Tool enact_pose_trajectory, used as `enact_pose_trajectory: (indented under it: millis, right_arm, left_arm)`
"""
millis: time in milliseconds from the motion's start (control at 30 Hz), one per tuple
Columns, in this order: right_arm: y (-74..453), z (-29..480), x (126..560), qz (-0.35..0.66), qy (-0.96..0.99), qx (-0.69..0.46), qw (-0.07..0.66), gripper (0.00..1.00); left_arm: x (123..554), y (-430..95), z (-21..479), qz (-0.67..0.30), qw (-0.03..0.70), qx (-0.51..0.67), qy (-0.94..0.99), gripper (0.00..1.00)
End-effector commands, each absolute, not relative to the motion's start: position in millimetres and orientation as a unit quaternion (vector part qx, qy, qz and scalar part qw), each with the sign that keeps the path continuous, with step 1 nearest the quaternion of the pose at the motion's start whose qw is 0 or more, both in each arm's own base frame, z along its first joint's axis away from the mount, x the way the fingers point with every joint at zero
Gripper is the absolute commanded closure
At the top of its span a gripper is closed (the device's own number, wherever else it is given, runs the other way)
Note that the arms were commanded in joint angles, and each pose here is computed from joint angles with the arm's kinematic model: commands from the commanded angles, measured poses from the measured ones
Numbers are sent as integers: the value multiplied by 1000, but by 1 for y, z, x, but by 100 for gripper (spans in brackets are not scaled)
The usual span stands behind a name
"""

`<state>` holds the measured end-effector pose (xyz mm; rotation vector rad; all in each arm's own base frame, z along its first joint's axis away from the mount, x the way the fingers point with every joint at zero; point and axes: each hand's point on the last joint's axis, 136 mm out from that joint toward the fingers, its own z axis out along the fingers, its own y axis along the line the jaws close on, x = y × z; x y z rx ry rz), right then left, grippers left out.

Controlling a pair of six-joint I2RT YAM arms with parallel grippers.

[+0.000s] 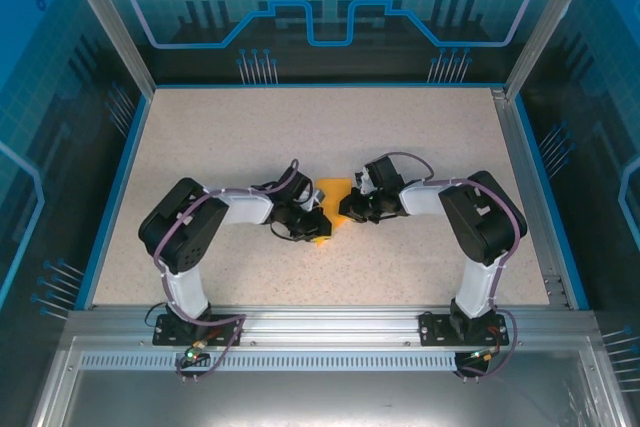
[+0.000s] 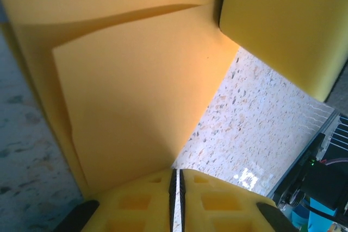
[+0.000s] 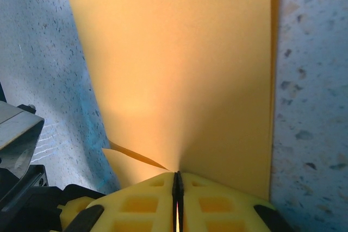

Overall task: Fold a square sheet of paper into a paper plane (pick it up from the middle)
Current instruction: Third fold the triangle at the center of the table.

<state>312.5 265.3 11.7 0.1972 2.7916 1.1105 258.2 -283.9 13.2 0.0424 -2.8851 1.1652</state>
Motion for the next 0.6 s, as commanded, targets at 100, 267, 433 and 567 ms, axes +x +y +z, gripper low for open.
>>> enact_pose_trajectory:
  millis: [100, 267, 433, 567]
  right_arm:
    - [249, -19, 297, 309, 947, 75, 36, 88]
    - [250, -18, 297, 312, 946, 77, 37, 88]
    - [251, -17, 297, 314, 945, 79, 37, 87]
    - [252, -14, 298, 317, 944, 79, 39, 87]
  left_arm:
    - [222, -249, -10, 316, 66, 63, -944, 84]
    - [214, -248, -5, 327, 72, 72, -939, 83]
    - [216, -249, 15, 341, 52, 72, -936, 83]
    - [232, -258, 43, 372, 11, 64, -926, 80]
